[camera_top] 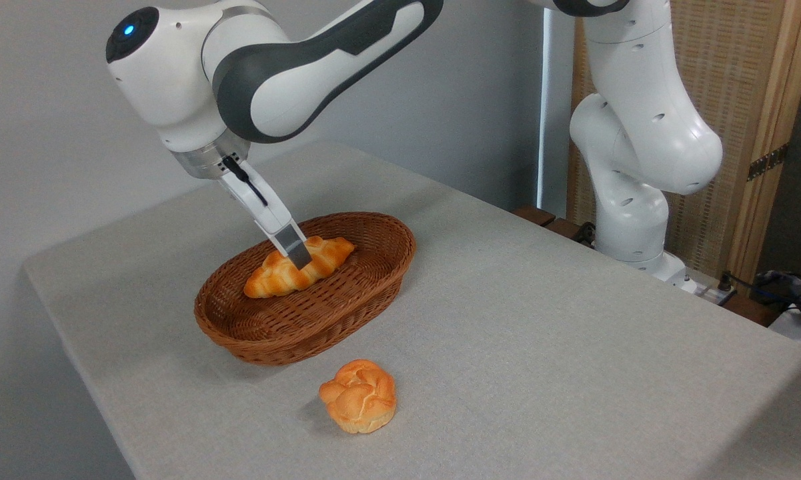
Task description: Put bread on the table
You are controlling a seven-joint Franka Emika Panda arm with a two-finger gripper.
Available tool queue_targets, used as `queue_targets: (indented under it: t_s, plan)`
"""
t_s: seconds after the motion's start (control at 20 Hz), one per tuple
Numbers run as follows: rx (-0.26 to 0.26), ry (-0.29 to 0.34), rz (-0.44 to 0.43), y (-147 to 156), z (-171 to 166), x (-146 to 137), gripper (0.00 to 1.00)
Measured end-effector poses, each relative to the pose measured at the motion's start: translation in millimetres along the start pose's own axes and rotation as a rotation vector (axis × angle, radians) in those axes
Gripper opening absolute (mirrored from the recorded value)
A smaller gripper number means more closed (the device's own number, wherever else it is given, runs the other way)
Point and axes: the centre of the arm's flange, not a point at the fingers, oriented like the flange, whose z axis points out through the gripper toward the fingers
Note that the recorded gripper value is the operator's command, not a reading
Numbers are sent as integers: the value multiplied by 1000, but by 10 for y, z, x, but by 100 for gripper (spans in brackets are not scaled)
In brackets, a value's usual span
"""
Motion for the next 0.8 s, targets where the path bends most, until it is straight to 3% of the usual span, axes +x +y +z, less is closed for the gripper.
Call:
queue_targets:
  t_s: [0.5,0.8]
  plan:
    - [-32,-67,10,101,423,243,100]
    - [-3,-84,12,70,422,227,98]
